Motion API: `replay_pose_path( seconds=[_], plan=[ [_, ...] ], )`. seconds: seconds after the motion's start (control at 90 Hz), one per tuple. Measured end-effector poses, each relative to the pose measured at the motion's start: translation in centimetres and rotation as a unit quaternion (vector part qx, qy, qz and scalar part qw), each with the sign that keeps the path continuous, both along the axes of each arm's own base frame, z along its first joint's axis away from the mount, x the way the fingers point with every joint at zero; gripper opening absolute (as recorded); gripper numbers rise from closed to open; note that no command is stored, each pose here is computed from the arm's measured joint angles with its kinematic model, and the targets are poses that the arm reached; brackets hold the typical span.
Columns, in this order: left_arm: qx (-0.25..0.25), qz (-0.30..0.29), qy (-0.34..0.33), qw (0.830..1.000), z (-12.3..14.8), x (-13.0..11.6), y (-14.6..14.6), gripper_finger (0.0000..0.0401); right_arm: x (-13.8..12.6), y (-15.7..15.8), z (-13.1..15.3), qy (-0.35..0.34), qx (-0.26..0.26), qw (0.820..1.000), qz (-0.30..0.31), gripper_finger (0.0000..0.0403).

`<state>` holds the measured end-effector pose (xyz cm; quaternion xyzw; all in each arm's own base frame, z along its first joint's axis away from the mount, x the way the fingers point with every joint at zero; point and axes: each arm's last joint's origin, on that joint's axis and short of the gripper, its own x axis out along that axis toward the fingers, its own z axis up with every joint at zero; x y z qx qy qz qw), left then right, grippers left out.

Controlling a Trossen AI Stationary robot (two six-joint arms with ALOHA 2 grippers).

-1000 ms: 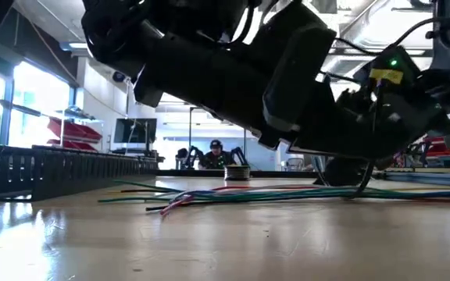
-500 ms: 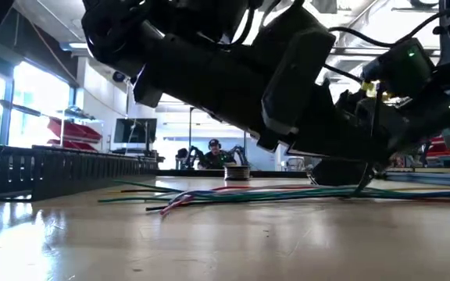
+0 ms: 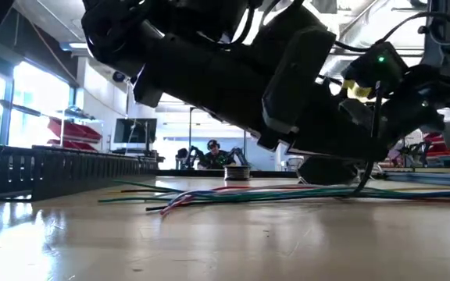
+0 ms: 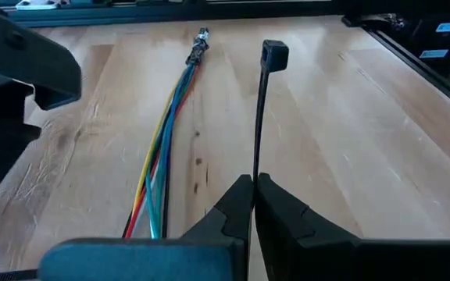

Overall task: Ziptie cables
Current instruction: Wrap the black zip tie on the cable

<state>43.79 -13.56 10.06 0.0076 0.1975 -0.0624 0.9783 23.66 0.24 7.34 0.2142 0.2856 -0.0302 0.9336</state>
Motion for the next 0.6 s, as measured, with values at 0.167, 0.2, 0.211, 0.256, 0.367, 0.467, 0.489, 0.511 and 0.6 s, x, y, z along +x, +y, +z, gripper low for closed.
replay_pose_path(
  seconds=[0.167, 0.2, 0.211, 0.256, 0.367, 0.467, 0.489, 0.511, 0.6],
  plan=[
    [0.0, 0.0, 0.0, 1.0, 0.0, 0.0, 0.0, 0.0, 0.01, 0.09, 0.01, -0.003, -0.015, 1.0, 0.023, 0.0213],
    [0.0, 0.0, 0.0, 1.0, 0.0, 0.0, 0.0, 0.0, 0.02, 0.1, 0.04, -0.005, -0.018, 0.999, 0.026, 0.0205],
    [0.0, 0.0, 0.0, 1.0, 0.0, 0.0, 0.0, 0.0, 0.03, 0.1, 0.04, -0.005, -0.019, 0.999, 0.026, 0.0201],
    [0.0, 0.0, 0.0, 1.0, 0.0, 0.0, 0.0, 0.0, 0.04, 0.09, 0.05, -0.006, -0.024, 0.999, 0.027, 0.0188],
    [0.002, -0.001, 0.0, 1.0, 0.0, 0.0, 0.0, 0.0, 0.04, 0.01, 0.04, -0.006, -0.035, 0.999, 0.013, 0.0146],
    [0.002, -0.001, 0.0, 1.0, 0.0, 0.0, 0.0, 0.0, 0.04, -0.06, 0.02, -0.005, -0.043, 0.999, 0.001, 0.0104],
    [0.002, -0.001, 0.0, 1.0, 0.0, 0.0, 0.0, 0.0, 0.04, -0.07, 0.02, -0.004, -0.044, 0.999, -0.001, 0.0094],
    [0.002, -0.001, 0.0, 1.0, 0.0, 0.0, 0.0, 0.0, 0.04, -0.08, 0.02, -0.004, -0.045, 0.999, -0.003, 0.0084],
    [0.002, -0.001, 0.0, 1.0, 0.0, 0.01, 0.01, 0.0, 0.04, -0.06, 0.01, -0.004, -0.047, 0.999, -0.004, 0.0043]
  ],
)
